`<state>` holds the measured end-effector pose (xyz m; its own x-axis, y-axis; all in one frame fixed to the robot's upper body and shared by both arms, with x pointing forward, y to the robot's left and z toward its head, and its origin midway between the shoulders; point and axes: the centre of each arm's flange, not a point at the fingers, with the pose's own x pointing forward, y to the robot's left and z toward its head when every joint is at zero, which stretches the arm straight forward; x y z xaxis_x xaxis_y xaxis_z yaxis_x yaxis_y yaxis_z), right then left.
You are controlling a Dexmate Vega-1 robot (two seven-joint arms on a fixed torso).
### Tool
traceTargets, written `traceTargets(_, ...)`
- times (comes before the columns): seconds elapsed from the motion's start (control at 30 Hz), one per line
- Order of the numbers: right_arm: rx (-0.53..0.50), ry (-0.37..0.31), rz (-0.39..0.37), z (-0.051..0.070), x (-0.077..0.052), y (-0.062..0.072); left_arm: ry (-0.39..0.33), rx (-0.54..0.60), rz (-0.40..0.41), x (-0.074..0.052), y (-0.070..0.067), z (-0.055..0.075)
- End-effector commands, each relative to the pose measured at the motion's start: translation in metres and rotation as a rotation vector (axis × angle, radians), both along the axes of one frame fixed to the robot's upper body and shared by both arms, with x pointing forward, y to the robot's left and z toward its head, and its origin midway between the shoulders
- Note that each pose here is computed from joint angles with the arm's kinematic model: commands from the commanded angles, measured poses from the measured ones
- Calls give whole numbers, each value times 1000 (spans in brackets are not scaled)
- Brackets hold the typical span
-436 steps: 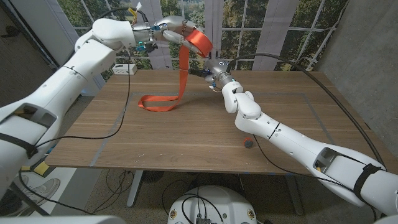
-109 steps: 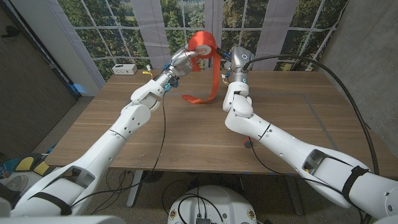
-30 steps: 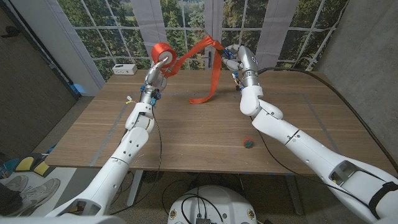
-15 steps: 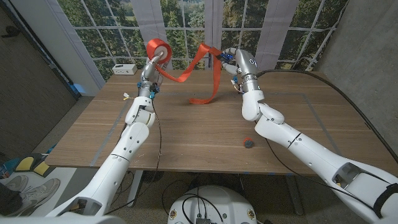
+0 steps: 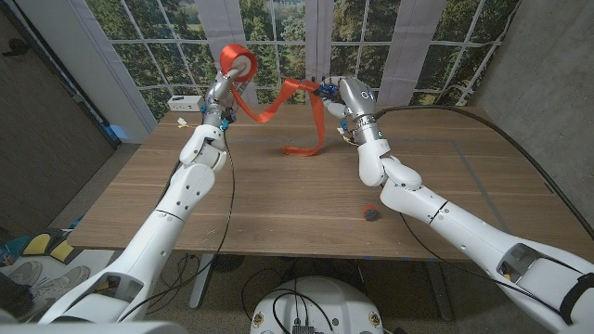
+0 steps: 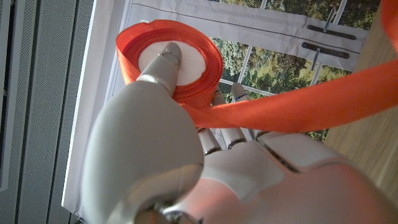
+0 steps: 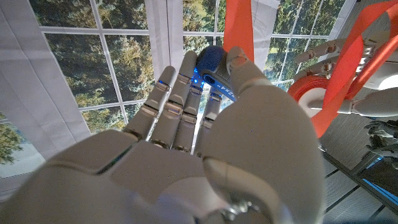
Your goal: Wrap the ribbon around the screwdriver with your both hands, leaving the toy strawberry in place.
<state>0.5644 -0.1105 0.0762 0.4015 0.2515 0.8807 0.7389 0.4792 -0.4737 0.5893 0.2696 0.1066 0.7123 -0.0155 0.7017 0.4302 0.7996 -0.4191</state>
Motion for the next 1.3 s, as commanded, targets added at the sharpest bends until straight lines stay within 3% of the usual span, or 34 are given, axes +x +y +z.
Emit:
traceTargets(0.03, -103, -56, -36, -7, -7, 19, 25, 121, 50, 3, 10, 44)
traceTargets(0.2, -125, -51, -61, -9, -1, 22, 5, 153, 53, 1, 9, 59)
traceTargets(0.27, -161, -67, -109, -11, -1, 28, 19, 161, 68, -3, 9, 66)
traceTargets(0.33, -166, -50, -89, -12, 2, 30, -9, 163, 64, -3, 9, 72)
traceTargets(0.63, -206, -31, -135, -16, 13, 37, -32, 226, 87, -17, 6, 102)
traceTargets(0.87, -240, -54, -153, -21, 14, 42, -46, 263, 96, -21, 1, 121)
traceTargets(1.23, -286, -65, -178, -31, 17, 55, -95, 324, 71, -23, -20, 144)
traceTargets(1.3, -300, -48, -154, -31, 16, 56, -103, 315, 39, -22, -26, 147)
